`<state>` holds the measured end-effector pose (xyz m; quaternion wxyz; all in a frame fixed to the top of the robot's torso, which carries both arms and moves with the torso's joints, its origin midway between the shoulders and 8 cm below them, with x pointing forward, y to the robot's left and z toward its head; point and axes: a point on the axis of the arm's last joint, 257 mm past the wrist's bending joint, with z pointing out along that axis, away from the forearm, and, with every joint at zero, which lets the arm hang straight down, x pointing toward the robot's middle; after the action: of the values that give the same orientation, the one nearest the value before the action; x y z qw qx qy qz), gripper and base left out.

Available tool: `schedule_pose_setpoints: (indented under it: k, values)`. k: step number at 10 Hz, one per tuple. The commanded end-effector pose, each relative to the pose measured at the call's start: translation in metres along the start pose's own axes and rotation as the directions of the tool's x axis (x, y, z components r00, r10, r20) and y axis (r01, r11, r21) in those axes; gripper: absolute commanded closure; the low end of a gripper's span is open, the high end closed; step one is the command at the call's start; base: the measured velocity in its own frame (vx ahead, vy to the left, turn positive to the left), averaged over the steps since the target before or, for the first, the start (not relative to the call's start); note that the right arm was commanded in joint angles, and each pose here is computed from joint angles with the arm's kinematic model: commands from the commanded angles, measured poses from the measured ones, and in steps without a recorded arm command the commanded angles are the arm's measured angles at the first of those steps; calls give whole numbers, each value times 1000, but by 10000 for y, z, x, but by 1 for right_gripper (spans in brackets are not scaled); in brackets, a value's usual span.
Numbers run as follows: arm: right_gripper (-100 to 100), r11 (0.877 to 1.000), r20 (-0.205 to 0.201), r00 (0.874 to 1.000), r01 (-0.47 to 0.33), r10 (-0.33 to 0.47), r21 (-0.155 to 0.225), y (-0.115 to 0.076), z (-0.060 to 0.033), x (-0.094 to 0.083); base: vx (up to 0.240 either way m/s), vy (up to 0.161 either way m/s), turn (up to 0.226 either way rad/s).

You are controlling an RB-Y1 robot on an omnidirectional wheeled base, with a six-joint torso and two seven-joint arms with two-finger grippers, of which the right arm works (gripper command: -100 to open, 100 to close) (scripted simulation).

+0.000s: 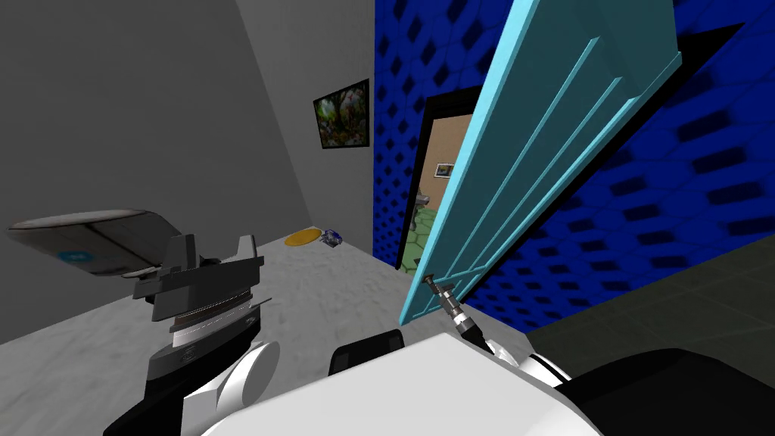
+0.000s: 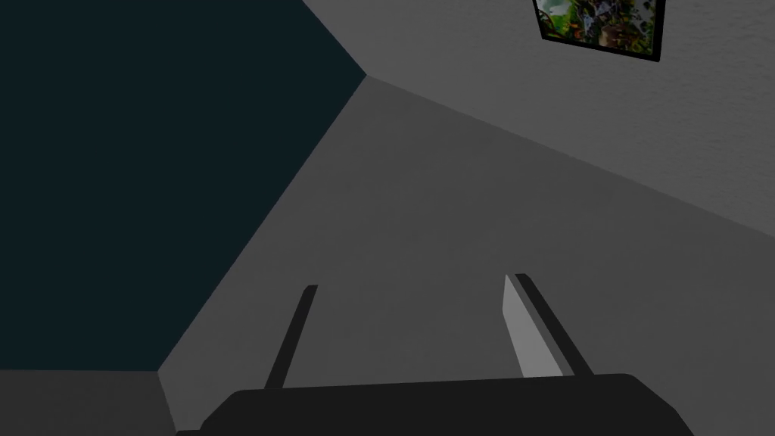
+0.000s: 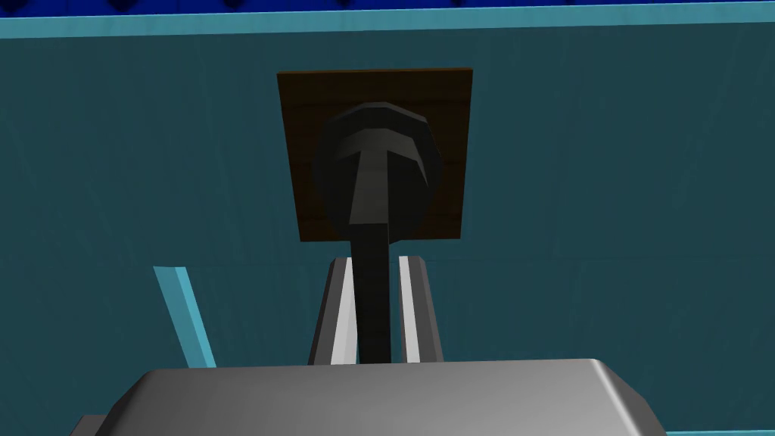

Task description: Pull the door open

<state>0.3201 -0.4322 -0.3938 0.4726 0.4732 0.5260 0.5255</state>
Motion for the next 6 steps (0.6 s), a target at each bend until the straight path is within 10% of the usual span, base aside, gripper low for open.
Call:
schedule_pose_setpoints:
  k: [1,6]
  values:
    - [100,1000,0,1000,1,-1,0,6,-102,-20,-241,-93,223]
    - [100,1000,-1,1000,2,-2,-1,12,-258,-47,-175,-58,138]
